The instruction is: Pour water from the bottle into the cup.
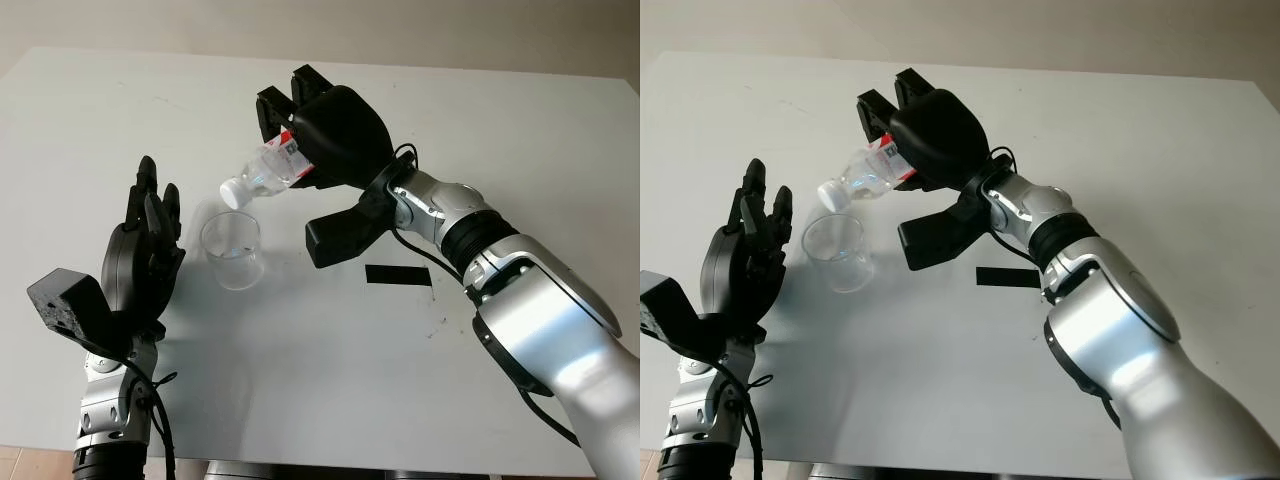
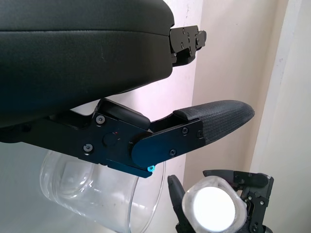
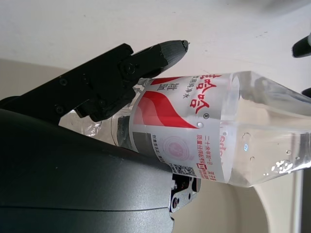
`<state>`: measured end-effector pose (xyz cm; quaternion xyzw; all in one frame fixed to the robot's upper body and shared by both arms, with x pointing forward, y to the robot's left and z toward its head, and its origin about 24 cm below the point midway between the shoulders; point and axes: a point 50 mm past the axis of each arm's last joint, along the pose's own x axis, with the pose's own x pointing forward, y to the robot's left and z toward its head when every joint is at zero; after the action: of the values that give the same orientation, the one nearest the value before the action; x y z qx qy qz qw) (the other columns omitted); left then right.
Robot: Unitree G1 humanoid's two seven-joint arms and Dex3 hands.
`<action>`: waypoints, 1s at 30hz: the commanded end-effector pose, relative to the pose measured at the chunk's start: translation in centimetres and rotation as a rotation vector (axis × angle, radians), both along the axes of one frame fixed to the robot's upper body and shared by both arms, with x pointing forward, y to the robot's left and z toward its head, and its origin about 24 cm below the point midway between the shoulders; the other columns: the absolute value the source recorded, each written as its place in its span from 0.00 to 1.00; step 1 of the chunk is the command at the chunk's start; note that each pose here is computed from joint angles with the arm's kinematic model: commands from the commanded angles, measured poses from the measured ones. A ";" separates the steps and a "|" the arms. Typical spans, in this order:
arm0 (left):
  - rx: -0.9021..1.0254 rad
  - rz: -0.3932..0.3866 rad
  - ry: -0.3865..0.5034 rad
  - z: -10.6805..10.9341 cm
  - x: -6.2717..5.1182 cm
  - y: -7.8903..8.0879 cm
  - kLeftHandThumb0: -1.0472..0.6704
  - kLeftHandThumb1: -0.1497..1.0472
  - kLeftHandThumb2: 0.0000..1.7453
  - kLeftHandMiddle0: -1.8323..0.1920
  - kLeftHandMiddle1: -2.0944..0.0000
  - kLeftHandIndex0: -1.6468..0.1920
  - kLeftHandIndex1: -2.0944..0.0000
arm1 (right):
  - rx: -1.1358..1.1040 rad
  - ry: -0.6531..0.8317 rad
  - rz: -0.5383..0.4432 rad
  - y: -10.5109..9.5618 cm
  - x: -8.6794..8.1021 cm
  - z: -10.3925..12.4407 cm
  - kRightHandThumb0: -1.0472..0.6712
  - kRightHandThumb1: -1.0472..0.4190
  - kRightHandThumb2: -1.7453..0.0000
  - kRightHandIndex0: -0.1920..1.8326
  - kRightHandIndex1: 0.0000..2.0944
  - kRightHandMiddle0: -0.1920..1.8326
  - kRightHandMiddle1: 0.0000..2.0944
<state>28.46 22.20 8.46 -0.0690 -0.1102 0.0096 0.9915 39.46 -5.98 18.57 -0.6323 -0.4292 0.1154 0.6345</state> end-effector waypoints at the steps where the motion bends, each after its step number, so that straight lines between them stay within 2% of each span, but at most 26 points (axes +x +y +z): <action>1: 0.004 0.003 -0.010 0.1 0.1 -0.2 0.14 1.00 0.42 0.95 0.97 0.97 0.98 | -0.016 -0.082 0.031 0.3 0.0 1.9 0.50 0.00 0.79 0.65 1.00 0.43 1.00; 11: -0.007 0.002 -0.016 0.0 0.0 -0.4 0.15 1.00 0.43 0.95 0.97 0.97 0.98 | -0.121 -0.198 0.049 0.2 -0.1 2.2 0.47 0.03 0.84 0.65 1.00 0.45 1.00; 13: -0.005 0.002 -0.016 0.1 0.0 -0.4 0.15 1.00 0.43 0.95 0.98 0.97 0.98 | -0.175 -0.246 0.046 0.3 -0.1 2.2 0.45 0.04 0.87 0.66 1.00 0.45 1.00; 16: -0.001 0.002 -0.016 0.0 0.0 -0.4 0.15 1.00 0.43 0.95 0.98 0.97 0.98 | -0.230 -0.300 0.044 0.4 0.0 2.2 0.41 0.04 0.94 0.65 1.00 0.40 1.00; 19: 0.001 0.001 -0.018 0.0 0.0 -0.4 0.15 1.00 0.43 0.95 0.98 0.98 0.98 | -0.245 -0.328 0.050 0.5 -0.1 2.2 0.40 0.03 0.96 0.64 1.00 0.40 1.00; 21: 0.000 0.001 -0.018 0.0 0.0 -0.4 0.15 1.00 0.43 0.96 0.98 0.98 0.98 | -0.252 -0.336 0.050 0.6 -0.1 2.2 0.38 0.03 0.96 0.64 1.00 0.36 1.00; 27: -0.001 -0.001 -0.019 -0.1 0.0 -0.3 0.15 1.00 0.43 0.95 0.97 0.97 0.98 | -0.253 -0.340 0.054 0.7 -0.1 2.1 0.39 0.02 0.97 0.64 1.00 0.40 1.00; 30: -0.006 0.000 -0.018 -0.1 0.0 -0.4 0.15 1.00 0.43 0.95 0.97 0.97 0.97 | -0.246 -0.336 0.052 0.7 -0.1 2.2 0.39 0.02 0.97 0.62 1.00 0.36 1.00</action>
<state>28.46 21.95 8.43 -0.0707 -0.1168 0.0103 0.9906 39.24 -5.54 19.30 -0.7078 -0.5145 0.0937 0.4750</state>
